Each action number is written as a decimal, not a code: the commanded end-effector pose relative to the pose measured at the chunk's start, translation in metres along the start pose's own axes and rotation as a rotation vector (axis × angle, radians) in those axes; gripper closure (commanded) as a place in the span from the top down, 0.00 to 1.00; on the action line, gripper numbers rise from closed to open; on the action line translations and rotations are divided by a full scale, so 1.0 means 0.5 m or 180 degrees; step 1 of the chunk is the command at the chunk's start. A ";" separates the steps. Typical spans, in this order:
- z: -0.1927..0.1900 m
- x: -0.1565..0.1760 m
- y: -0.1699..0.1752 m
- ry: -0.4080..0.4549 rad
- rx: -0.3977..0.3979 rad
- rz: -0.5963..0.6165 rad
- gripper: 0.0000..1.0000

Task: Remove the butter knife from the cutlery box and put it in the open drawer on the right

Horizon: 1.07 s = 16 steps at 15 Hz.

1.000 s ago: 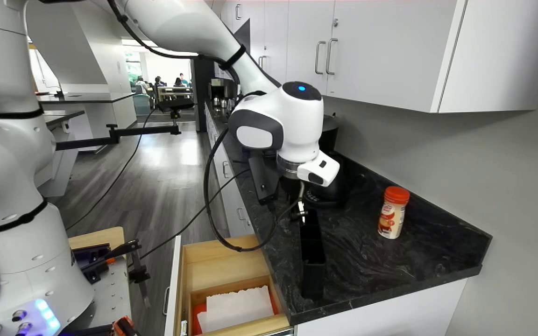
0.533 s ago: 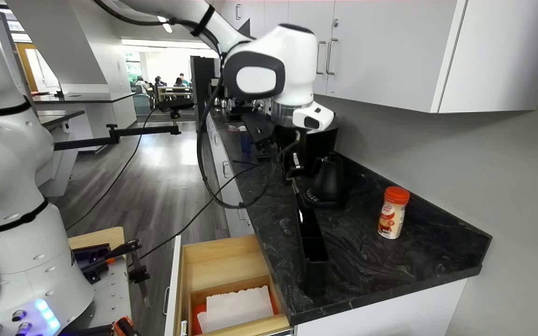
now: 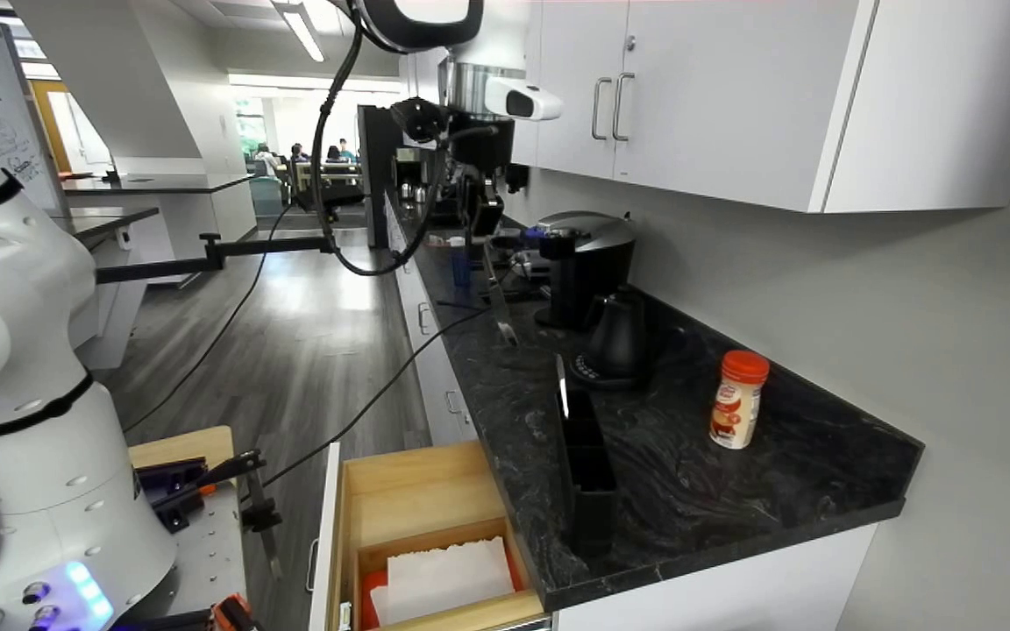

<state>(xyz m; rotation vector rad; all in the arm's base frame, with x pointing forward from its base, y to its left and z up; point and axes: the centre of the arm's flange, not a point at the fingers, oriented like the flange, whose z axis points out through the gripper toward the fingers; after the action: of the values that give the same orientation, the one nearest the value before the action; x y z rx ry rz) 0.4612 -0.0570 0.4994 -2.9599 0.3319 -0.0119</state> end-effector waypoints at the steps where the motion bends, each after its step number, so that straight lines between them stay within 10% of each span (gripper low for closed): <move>1: 0.034 -0.122 0.031 -0.0304 0.0045 0.0105 0.03; 8: 0.194 -0.254 0.084 -0.0669 0.0006 0.0301 0.03; 16: 0.356 -0.121 0.024 -0.0633 -0.0316 0.0299 0.03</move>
<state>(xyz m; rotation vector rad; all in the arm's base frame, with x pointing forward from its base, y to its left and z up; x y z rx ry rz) 0.3656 -0.0328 0.3509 -2.9652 0.3959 0.2733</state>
